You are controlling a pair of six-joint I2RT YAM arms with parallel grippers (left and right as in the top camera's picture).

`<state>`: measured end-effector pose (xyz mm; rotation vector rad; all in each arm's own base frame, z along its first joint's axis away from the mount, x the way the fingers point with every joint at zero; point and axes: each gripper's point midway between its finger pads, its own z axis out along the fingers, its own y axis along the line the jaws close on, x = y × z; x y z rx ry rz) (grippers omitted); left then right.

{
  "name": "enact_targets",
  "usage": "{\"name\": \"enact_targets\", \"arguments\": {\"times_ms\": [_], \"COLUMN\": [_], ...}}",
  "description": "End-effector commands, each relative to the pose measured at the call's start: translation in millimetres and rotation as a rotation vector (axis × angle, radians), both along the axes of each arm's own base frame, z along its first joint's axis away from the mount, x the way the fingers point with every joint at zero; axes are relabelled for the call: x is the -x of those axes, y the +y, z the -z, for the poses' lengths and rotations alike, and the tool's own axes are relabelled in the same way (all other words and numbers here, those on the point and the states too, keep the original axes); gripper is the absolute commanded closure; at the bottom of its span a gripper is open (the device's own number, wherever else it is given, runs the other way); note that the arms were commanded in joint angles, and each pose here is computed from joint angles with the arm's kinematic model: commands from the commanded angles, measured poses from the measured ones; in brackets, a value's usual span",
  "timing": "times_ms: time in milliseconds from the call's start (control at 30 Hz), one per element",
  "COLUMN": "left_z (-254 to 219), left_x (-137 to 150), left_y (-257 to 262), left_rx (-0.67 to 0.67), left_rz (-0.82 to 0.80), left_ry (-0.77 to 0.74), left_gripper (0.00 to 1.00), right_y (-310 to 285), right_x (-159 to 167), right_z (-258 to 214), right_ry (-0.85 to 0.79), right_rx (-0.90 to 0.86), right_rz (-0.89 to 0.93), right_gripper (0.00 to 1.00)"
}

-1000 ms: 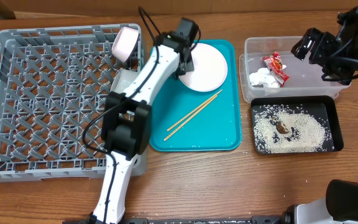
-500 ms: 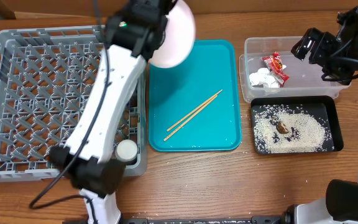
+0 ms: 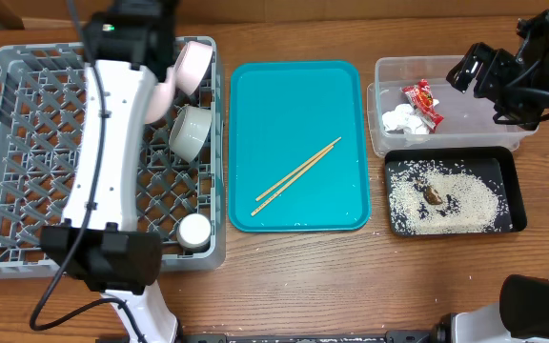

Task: Sort waste into correct bins and load items into the dishwasher
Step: 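Lift the white plate and stand it in the dish rack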

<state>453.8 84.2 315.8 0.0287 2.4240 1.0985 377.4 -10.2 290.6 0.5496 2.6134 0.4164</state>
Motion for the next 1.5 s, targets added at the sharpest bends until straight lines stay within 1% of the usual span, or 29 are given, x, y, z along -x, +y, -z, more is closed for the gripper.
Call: {"name": "enact_targets", "arguments": {"times_ms": [0,67,167,333,467,667,800,933,1100,1233,1267,1300,1333,1367,1400,1467], "left_z": [-2,-3,-2,8,28,52,69,78,90,102,104,107,109,110,115,118], "left_x": [0,-2,-7,-15,-22,-29,-34,-33,-39,-41,-41,-42,-43,-44,-46,-49], "left_y": [24,29,30,35,40,37,30,25,12,1,-2,-5,-7,-10,-17,-24], "left_rx": [-0.028,-0.018,-0.026,-0.073,-0.116,-0.112,-0.085,-0.059,0.032,0.107,0.124,0.143,0.158,0.175,0.217,0.258], "left_rz": [-0.057,-0.077,-0.071,-0.096,-0.128,-0.124,-0.099,-0.117,-0.075,-0.029,-0.019,-0.006,0.003,0.013,0.039,0.065], "left_ry": [-0.011,-0.045,-0.053,-0.069,-0.09,-0.101,-0.096,-0.119,-0.12,-0.092,-0.085,-0.079,-0.075,-0.073,-0.069,-0.065], "left_gripper": [0.96,0.96,0.96,0.96,0.96,0.96,0.96,0.96,0.96,0.96,0.94,0.89,0.81,0.76,0.64,0.56], "right_y": [1,1,1,1,1,1,1,1,1,1,1,1,1,1,1,1], "right_x": [0,0,0,0,0,0,0,0,0,0,0,0,0,0,0,0], "right_z": [-13,-13,-13,-13,-13,-13,-13,-13,-13,-13,-13,-13,-13,-13,-13,-13], "right_ry": [-0.04,-0.04,-0.04,-0.04,-0.041,-0.04,-0.041,-0.04,-0.04,-0.04,-0.04,-0.04,-0.04,-0.04,-0.04,-0.04], "right_rx": [0.007,0.007,0.007,0.007,0.007,0.007,0.007,0.007,0.007,0.007,0.007,0.007,0.007,0.007,0.007,0.007], "right_rz": [-0.002,-0.002,-0.002,-0.002,-0.003,-0.002,-0.002,-0.003,-0.002,-0.003,-0.002,-0.002,-0.002,-0.002,-0.002,-0.002], "right_gripper": [0.0,0.0,0.0,0.0,0.0,0.0,0.0,0.0,0.0,0.0,0.0,0.0,0.0,0.0,0.0,0.0]}}
